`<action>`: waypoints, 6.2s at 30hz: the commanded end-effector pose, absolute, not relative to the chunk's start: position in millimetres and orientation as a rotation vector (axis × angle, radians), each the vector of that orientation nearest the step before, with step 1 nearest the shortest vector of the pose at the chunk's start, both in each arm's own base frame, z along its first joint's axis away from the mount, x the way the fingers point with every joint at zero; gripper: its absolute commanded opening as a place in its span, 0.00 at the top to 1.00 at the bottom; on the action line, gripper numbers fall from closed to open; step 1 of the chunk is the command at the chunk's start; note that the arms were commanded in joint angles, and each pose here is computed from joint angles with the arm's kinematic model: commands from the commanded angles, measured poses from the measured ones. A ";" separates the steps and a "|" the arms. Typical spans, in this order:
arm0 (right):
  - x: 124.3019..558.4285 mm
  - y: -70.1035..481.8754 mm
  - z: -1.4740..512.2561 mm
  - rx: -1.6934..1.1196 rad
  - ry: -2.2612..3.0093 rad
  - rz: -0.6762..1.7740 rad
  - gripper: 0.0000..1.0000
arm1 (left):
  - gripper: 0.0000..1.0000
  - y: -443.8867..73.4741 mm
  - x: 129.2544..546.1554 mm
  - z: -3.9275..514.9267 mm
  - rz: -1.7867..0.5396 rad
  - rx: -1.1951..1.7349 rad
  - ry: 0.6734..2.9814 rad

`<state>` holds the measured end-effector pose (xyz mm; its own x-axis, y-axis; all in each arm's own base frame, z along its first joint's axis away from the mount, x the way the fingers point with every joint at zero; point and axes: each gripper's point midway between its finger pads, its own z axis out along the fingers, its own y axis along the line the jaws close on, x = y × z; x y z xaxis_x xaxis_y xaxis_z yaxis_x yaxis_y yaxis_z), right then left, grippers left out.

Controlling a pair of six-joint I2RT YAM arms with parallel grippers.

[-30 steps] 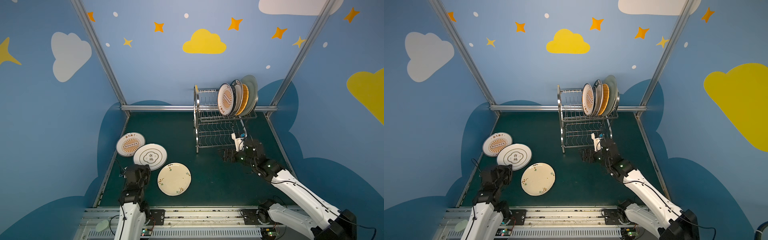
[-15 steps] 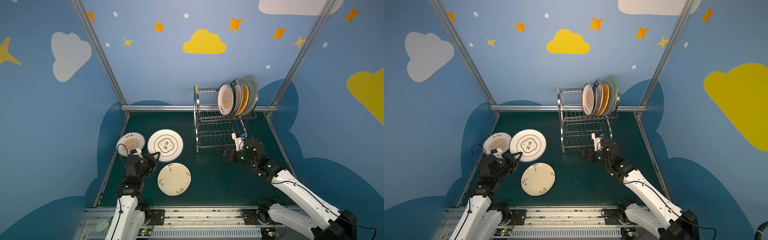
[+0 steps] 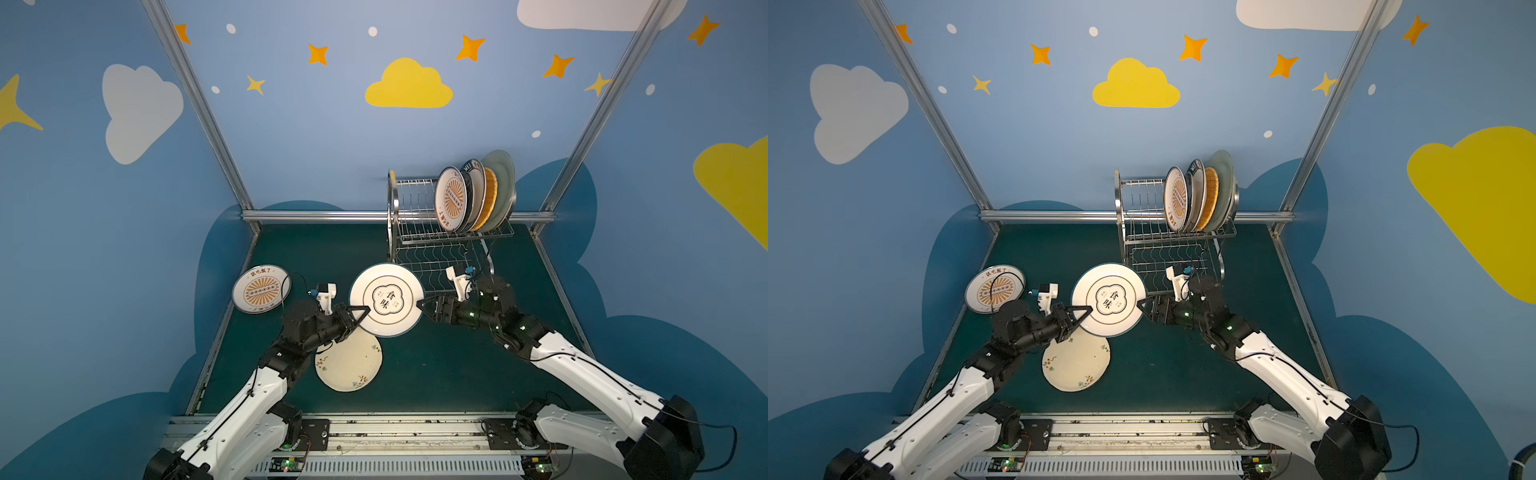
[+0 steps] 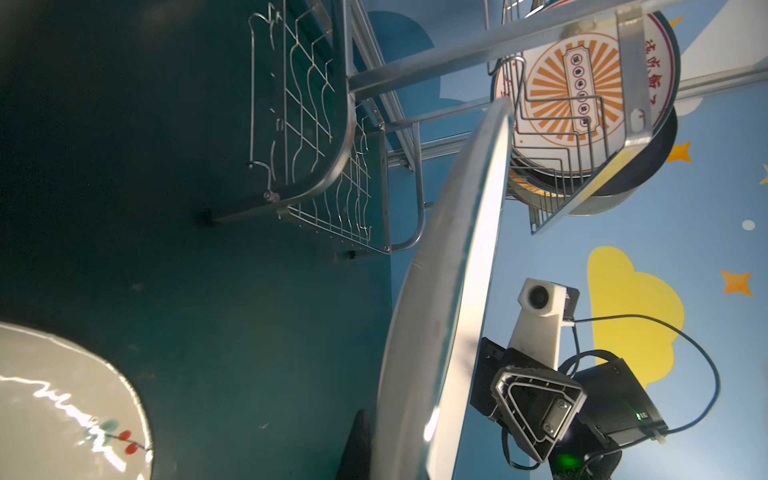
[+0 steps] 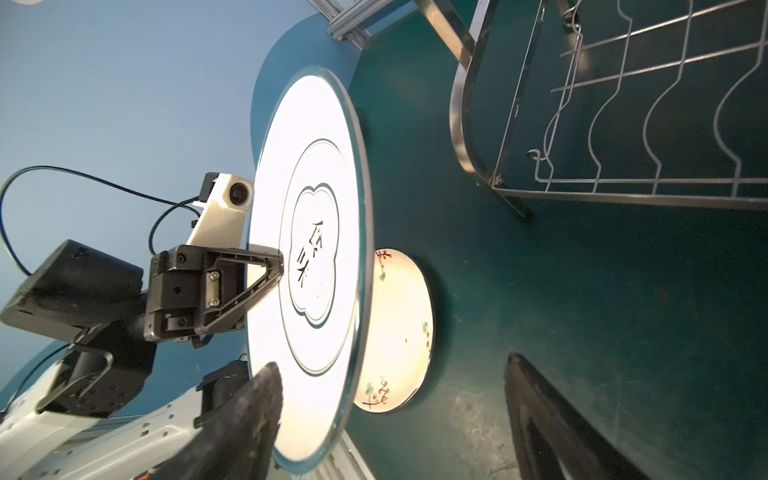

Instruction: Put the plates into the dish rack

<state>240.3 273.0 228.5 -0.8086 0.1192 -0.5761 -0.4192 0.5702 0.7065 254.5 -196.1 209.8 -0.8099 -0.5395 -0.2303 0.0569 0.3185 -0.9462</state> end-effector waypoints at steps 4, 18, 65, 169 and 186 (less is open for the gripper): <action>239.5 284.5 252.1 -0.238 2.147 1.291 0.40 | 0.96 -215.0 258.4 261.9 -1.632 -0.273 1.916; 235.3 291.5 253.2 -0.092 2.184 1.341 1.00 | 0.96 -223.5 259.7 251.2 -1.600 -0.244 1.961; 352.3 210.7 543.0 0.051 1.551 0.294 1.00 | 0.00 -151.5 175.4 306.0 -1.107 0.124 1.831; 415.1 220.9 435.2 0.054 1.834 -0.128 1.00 | 0.00 -131.6 205.1 300.5 -1.177 -0.058 1.818; 422.7 236.6 425.6 0.056 1.850 -0.196 1.00 | 0.00 -130.1 206.0 299.6 -1.169 -0.067 1.821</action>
